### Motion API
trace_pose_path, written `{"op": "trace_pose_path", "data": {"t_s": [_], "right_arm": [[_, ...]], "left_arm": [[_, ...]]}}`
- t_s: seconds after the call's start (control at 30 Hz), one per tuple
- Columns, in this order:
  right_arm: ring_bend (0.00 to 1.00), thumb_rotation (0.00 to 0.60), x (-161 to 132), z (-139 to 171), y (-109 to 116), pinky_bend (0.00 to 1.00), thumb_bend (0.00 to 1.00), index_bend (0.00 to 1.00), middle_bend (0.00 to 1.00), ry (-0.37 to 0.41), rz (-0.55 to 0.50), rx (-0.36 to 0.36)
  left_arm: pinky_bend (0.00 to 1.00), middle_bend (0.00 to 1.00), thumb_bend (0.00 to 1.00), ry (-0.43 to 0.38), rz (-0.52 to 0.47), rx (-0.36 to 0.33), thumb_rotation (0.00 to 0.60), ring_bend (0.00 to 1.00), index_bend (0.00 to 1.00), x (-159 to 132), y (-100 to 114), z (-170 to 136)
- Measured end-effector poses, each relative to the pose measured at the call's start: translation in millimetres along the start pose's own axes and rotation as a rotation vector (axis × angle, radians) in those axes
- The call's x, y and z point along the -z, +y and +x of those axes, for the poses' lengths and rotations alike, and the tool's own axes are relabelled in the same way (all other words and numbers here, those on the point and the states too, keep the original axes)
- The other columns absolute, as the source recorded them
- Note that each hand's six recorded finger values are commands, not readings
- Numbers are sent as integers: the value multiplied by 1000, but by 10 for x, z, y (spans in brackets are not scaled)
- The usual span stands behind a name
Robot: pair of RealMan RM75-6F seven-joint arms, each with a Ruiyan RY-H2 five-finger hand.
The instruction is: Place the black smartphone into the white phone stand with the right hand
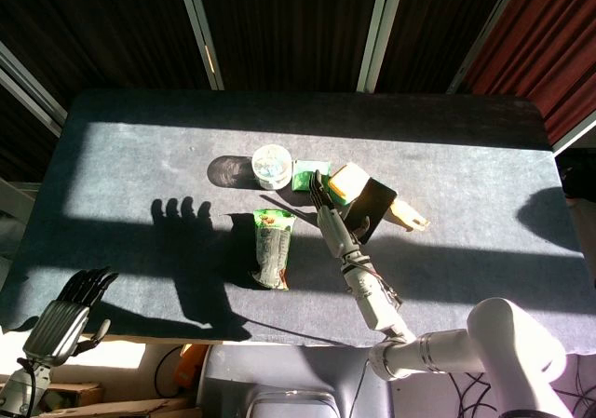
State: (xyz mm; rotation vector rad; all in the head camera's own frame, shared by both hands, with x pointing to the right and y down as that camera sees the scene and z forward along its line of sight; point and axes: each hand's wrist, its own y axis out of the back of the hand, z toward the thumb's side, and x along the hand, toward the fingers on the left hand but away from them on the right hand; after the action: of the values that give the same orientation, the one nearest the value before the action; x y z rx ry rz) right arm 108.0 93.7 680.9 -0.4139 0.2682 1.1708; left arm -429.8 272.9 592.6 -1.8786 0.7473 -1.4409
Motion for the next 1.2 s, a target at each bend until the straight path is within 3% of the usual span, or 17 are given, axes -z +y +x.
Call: {"op": "trace_pose_path", "data": {"t_s": [0.13,0.3,0.63,0.83,1.0,1.2], "right_arm": [[0,600,231,209,5,11,142,0,9,-51,-188,28],[0,600,408,567,-178,0,141,0,0,-126,-446,-5],[0,600,430,1485,-1054,0,142,0,0,-294,-1052,-145],[0,600,293,1956,-1608,0,142,0,0,-396,-1319,-209],[0,600,286,2299,-2004,0,141,0,0,-455,-1369,-238],[0,600,342,2400,-2087,0,142,0,0,-453,-1389,-221]], "left_arm": [[72,0,437,2,-1,-8,600,0,0,0,14,-3],[72,0,436,5,-2,-46,600,0,0,10,78,-22],[71,0,436,33,-10,-107,600,0,0,89,178,-57],[70,0,435,45,-16,-125,600,0,0,100,199,-51],[70,0,425,45,-29,-144,600,0,0,105,224,-50],[70,0,427,50,-20,-142,600,0,0,109,213,-32]]}}
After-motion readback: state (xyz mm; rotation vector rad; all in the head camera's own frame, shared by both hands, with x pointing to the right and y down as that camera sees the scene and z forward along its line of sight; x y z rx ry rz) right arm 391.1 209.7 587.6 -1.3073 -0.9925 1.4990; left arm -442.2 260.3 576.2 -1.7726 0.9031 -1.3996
